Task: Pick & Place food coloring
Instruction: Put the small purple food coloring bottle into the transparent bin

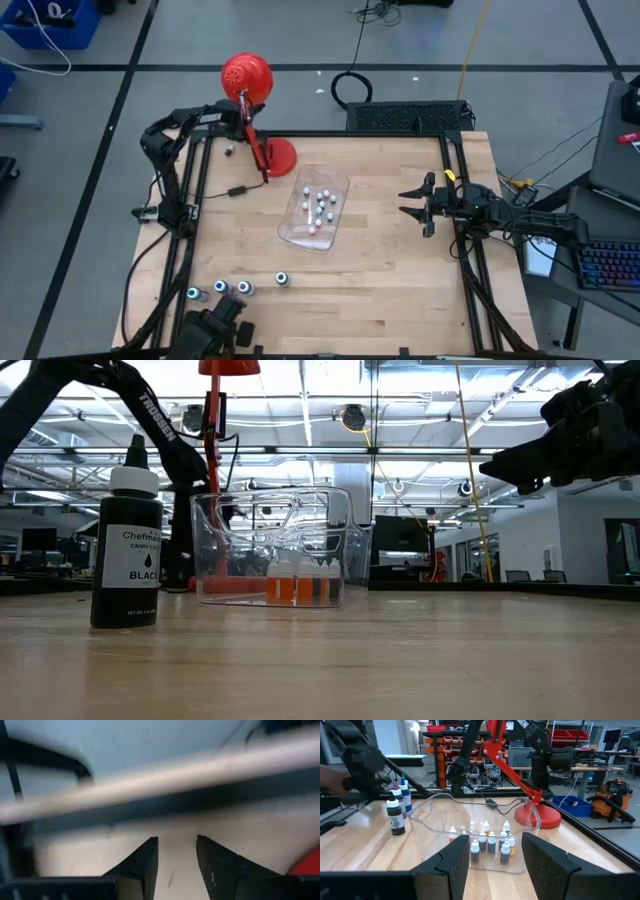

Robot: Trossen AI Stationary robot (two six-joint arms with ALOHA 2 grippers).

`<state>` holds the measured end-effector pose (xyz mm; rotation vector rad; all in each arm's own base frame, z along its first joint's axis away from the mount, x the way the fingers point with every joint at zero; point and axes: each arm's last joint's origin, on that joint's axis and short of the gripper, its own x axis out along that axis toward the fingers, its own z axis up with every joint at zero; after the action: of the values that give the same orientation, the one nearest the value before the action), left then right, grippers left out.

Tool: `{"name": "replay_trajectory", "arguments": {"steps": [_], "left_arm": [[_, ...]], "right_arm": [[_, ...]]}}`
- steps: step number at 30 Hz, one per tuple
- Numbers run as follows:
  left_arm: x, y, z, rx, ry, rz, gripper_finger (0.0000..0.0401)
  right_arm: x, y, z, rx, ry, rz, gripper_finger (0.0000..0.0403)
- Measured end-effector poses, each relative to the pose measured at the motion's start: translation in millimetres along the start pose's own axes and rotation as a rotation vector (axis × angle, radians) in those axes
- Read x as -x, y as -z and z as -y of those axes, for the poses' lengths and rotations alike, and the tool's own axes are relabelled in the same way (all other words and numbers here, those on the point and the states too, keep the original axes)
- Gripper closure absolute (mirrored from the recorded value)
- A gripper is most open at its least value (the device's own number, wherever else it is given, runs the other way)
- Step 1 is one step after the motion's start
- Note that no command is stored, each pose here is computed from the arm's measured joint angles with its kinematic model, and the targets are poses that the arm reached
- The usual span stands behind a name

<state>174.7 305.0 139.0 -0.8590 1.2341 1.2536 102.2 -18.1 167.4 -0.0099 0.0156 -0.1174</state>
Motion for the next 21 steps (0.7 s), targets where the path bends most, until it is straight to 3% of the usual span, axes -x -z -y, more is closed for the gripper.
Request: {"name": "replay_trajectory", "arguments": {"steps": [6, 9, 11, 15, 21], "left_arm": [[23, 11, -14, 0.032, 0.081, -0.141, 0.0226], [21, 21, -23, 0.013, -0.033, -0.23, 0.0194], [20, 19, -25, 0.026, -0.091, -0.192, 0.0174], [20, 18, -24, 0.017, -0.096, -0.181, 0.015], [20, 17, -23, 0.032, -0.121, -0.159, 0.0155]], "right_arm": [[0, 0, 0, 0.0, 0.0, -0.002, 0.0234], [0, 0, 0, 0.0, 0.0, -0.002, 0.0234], [0, 0, 0, 0.0, 0.0, -0.001, 0.0234], [0, 0, 0, 0.0, 0.0, -0.001, 0.0234], [0, 0, 0, 0.0, 0.0, -0.001, 0.0234]]}}
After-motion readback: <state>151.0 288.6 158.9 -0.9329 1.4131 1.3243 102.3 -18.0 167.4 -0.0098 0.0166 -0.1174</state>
